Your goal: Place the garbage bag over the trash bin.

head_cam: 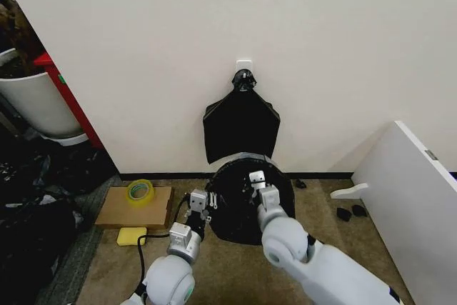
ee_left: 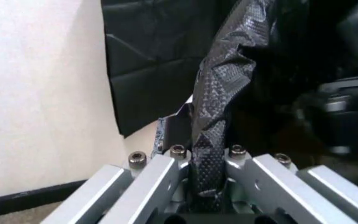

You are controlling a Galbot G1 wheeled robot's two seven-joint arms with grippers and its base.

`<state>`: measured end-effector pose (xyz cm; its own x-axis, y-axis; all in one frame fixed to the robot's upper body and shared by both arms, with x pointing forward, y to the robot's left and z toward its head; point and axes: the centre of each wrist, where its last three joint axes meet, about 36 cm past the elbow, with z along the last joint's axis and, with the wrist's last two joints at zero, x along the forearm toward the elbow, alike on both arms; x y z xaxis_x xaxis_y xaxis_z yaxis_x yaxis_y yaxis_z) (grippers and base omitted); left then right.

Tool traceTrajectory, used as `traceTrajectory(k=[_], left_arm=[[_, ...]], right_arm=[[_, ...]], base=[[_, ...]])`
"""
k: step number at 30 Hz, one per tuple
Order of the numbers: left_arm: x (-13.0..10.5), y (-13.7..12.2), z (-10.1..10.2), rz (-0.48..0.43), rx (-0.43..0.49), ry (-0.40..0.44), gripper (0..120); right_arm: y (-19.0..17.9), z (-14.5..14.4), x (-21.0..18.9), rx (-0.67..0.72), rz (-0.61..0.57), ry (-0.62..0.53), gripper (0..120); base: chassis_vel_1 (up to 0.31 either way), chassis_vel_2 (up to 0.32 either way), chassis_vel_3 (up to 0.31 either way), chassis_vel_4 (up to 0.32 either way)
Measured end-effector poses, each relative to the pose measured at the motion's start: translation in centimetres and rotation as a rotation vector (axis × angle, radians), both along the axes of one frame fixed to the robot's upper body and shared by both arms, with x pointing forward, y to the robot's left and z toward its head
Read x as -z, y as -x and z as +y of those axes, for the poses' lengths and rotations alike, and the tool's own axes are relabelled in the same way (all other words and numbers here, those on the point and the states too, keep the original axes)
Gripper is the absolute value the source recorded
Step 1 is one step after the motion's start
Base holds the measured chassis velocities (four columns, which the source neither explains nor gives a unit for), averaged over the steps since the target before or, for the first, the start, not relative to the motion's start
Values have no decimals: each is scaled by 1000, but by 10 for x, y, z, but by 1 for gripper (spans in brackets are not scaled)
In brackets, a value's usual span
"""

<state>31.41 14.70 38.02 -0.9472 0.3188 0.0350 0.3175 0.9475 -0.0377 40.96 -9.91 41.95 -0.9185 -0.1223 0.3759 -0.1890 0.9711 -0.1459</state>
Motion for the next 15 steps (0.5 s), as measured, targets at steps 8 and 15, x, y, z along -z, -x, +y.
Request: traceTrajectory(k=[8, 15], left_arm=[[-2, 2, 0, -3, 4, 6, 1], [2, -2, 1, -1, -1, -4, 1]], right_arm=[[-13, -11, 38, 13, -179, 201, 0], [10, -10, 24, -37, -173, 154, 0]], base=[[0, 0, 0, 0], [0, 0, 0, 0]])
